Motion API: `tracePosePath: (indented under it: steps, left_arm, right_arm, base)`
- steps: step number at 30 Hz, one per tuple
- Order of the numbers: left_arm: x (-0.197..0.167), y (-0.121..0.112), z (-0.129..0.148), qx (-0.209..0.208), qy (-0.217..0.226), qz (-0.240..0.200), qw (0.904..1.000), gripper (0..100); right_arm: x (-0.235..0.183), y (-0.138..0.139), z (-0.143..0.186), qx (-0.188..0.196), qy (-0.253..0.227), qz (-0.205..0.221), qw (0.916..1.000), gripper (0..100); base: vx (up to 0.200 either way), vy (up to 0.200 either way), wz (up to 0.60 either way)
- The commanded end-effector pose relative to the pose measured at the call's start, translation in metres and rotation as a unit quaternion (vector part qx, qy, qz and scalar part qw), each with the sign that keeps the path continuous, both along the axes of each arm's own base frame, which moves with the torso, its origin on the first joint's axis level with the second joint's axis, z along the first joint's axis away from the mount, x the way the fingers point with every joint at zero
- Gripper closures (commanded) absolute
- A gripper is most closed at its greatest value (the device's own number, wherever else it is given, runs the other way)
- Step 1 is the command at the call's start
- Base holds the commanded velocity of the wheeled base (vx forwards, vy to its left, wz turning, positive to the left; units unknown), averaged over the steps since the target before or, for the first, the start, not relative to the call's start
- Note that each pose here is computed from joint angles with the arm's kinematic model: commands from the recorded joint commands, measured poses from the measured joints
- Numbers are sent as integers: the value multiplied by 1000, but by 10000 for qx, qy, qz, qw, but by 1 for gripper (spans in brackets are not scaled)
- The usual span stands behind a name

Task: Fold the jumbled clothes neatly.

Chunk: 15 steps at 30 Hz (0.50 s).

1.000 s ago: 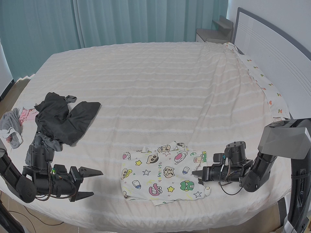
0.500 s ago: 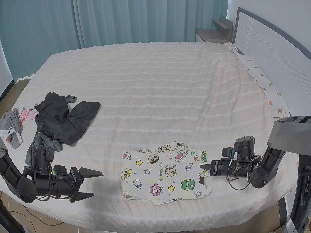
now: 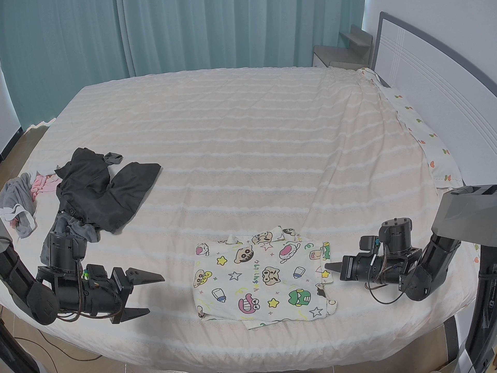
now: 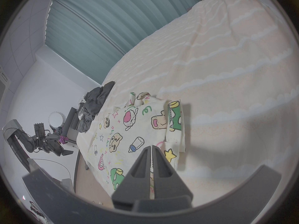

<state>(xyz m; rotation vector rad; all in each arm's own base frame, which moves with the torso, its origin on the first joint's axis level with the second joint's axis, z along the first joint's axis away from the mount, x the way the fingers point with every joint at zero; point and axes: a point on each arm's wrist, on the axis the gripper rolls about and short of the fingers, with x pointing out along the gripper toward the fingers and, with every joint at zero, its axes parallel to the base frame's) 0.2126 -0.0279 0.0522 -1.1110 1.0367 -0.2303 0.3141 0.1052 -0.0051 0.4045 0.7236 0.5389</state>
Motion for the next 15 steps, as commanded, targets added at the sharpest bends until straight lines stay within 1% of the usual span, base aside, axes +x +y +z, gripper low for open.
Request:
tracePosePath:
  steps: [1,2,3,6,7,8,9,11,13,14,15]
  left_arm:
    - [0,0,0,8,-2,-4,10000,0]
    - [0,0,0,13,-2,2,10000,0]
    - [1,0,0,28,-19,11,10000,0]
    - [5,-1,-1,91,-28,51,9999,0]
    - [9,-3,-2,181,-50,106,9998,0]
    - [18,-9,-4,365,-84,153,9992,0]
    - [19,-10,-4,381,-86,154,9991,0]
    - [30,-27,-14,780,-40,164,9968,0]
    - [38,-43,-23,1086,-76,18,9941,0]
    - [39,-43,-24,1112,-81,8,9938,0]
    - [47,-56,-32,1300,-135,-114,9913,0]
  right_arm:
    - [-2,-2,0,-2,39,-19,10000,100]
    - [-4,-4,-1,-29,69,-31,10000,100]
    - [-7,-5,-2,-40,106,-31,9999,0]
    - [-11,-6,-3,-22,86,-39,10000,0]
    - [-14,-7,-4,1,70,-50,10000,0]
    - [-17,-9,-4,26,-11,-66,10000,0]
    - [-17,-9,-4,33,-14,-77,10000,0]
    - [-18,-16,-6,49,-60,-160,9998,0]
    - [-17,-17,-8,43,-19,-187,9998,0]
    - [-17,-17,-9,41,-12,-187,9998,0]
    - [-16,-18,-14,26,40,-203,9998,0]
  base:
    - [0,0,0]
    - [0,0,0]
    - [0,0,0]
    - [0,0,0]
    - [0,0,0]
    - [0,0,0]
    - [0,0,0]
    - [0,0,0]
    - [0,0,0]
    - [0,0,0]
    - [0,0,0]
